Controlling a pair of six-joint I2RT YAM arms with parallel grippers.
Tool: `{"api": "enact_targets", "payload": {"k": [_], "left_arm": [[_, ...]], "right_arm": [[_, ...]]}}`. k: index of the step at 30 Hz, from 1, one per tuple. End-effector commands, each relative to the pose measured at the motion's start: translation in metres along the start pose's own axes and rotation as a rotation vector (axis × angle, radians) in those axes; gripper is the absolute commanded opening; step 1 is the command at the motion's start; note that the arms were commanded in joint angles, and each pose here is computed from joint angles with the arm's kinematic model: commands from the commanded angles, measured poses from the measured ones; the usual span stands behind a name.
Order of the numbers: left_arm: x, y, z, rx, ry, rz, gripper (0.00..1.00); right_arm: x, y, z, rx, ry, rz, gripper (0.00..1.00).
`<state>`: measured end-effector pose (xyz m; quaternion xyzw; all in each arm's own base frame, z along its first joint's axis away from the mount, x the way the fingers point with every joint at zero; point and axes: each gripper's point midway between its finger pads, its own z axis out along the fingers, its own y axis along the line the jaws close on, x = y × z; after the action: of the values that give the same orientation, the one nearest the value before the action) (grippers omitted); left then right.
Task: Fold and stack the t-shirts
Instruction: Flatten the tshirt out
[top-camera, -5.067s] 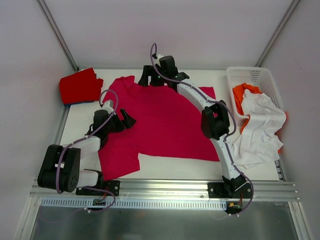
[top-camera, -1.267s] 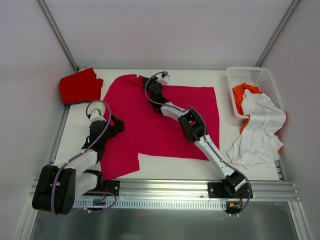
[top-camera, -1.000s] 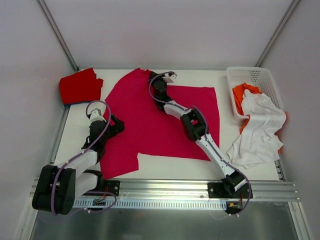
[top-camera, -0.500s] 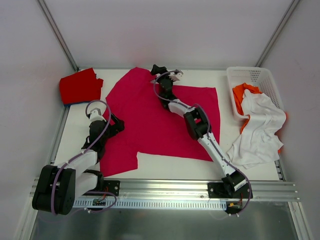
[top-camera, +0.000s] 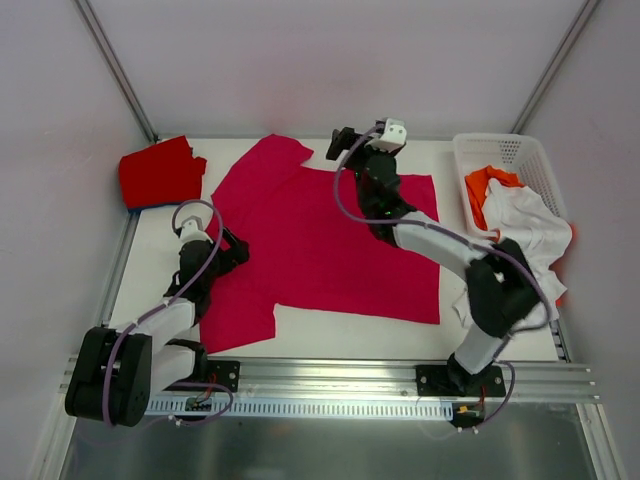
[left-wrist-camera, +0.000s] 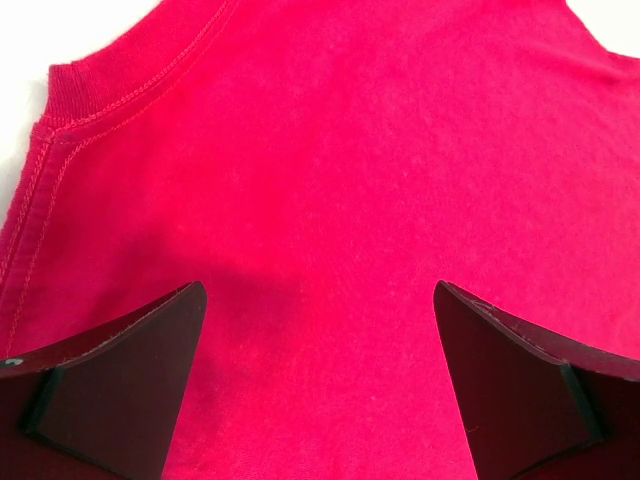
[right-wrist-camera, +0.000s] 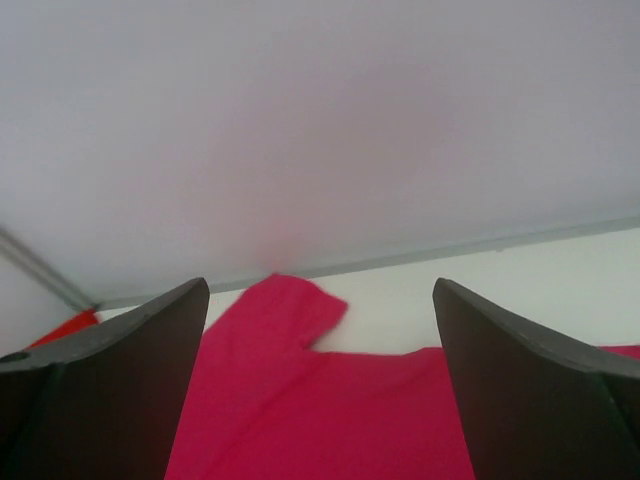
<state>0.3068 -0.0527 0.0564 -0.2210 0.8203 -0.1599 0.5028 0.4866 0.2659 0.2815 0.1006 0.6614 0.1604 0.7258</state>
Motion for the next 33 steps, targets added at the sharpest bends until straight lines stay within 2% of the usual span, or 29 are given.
{"api": "enact_targets", "payload": {"k": [1, 2, 5, 6, 7, 8, 9, 10, 11, 12, 13, 14, 15, 16, 17, 20, 22, 24, 28, 31, 33], "left_arm": [[-0.017, -0.011, 0.005, 0.019, -0.032, 0.007, 0.99], [-0.018, -0.012, 0.004, 0.02, -0.033, 0.008, 0.99], [-0.016, -0.013, 0.001, 0.007, 0.01, 0.01, 0.99], [-0.028, -0.021, -0.002, 0.002, 0.006, -0.015, 0.98], [-0.014, -0.01, -0.01, -0.06, 0.083, -0.018, 0.98], [-0.017, -0.01, -0.015, -0.088, 0.089, -0.032, 0.97], [-0.033, -0.025, -0.024, -0.066, 0.063, -0.028, 0.96], [-0.022, -0.017, -0.036, -0.121, 0.127, -0.006, 0.95], [-0.028, -0.02, -0.044, -0.128, 0.127, 0.031, 0.95], [-0.047, -0.037, -0.057, -0.097, 0.095, 0.048, 0.95], [-0.029, -0.031, -0.073, -0.14, 0.189, 0.096, 0.95], [-0.042, -0.035, -0.083, -0.176, 0.155, 0.102, 0.95], [-0.04, -0.037, -0.093, -0.191, 0.171, 0.104, 0.96], [-0.024, -0.023, -0.109, -0.264, 0.248, 0.116, 0.96], [-0.021, -0.021, -0.116, -0.287, 0.252, 0.055, 0.97], [-0.004, -0.003, -0.137, -0.357, 0.316, 0.0, 0.99], [-0.001, 0.009, -0.149, -0.426, 0.297, -0.069, 0.99], [-0.001, 0.02, -0.166, -0.46, 0.269, -0.077, 0.99], [-0.006, 0.028, -0.188, -0.54, 0.22, -0.261, 0.99], [0.0, 0.036, -0.194, -0.607, 0.235, -0.286, 0.99], [0.02, 0.05, -0.193, -0.668, 0.256, -0.334, 0.99]], "right_arm": [[-0.004, -0.023, -0.056, 0.033, 0.173, -0.145, 0.99], [0.005, -0.037, -0.08, 0.059, 0.274, -0.172, 0.99], [0.031, -0.06, -0.127, 0.076, 0.442, -0.278, 0.99], [0.035, -0.074, -0.146, 0.1, 0.466, -0.299, 1.0], [0.043, -0.082, -0.161, 0.109, 0.496, -0.322, 1.0], [0.063, -0.105, -0.184, 0.165, 0.563, -0.343, 1.0], [0.058, -0.115, -0.195, 0.202, 0.565, -0.318, 1.0], [0.063, -0.123, -0.207, 0.22, 0.602, -0.305, 1.0], [0.072, -0.133, -0.223, 0.233, 0.661, -0.316, 0.99], [0.083, -0.136, -0.237, 0.21, 0.71, -0.296, 1.0], [0.089, -0.137, -0.248, 0.197, 0.742, -0.308, 0.99], [0.093, -0.139, -0.255, 0.198, 0.755, -0.317, 0.99], [0.098, -0.138, -0.265, 0.191, 0.77, -0.318, 0.99], [0.101, -0.141, -0.271, 0.198, 0.789, -0.333, 1.0], [0.103, -0.142, -0.275, 0.199, 0.802, -0.335, 0.99], [0.109, -0.134, -0.285, 0.177, 0.83, -0.359, 0.99], [0.115, -0.13, -0.289, 0.164, 0.845, -0.383, 0.99], [0.118, -0.13, -0.294, 0.184, 0.848, -0.392, 0.99], [0.131, -0.141, -0.301, 0.274, 0.874, -0.428, 0.99], [0.141, -0.145, -0.308, 0.306, 0.904, -0.461, 0.99], [0.152, -0.145, -0.313, 0.305, 0.94, -0.484, 1.0]]}}
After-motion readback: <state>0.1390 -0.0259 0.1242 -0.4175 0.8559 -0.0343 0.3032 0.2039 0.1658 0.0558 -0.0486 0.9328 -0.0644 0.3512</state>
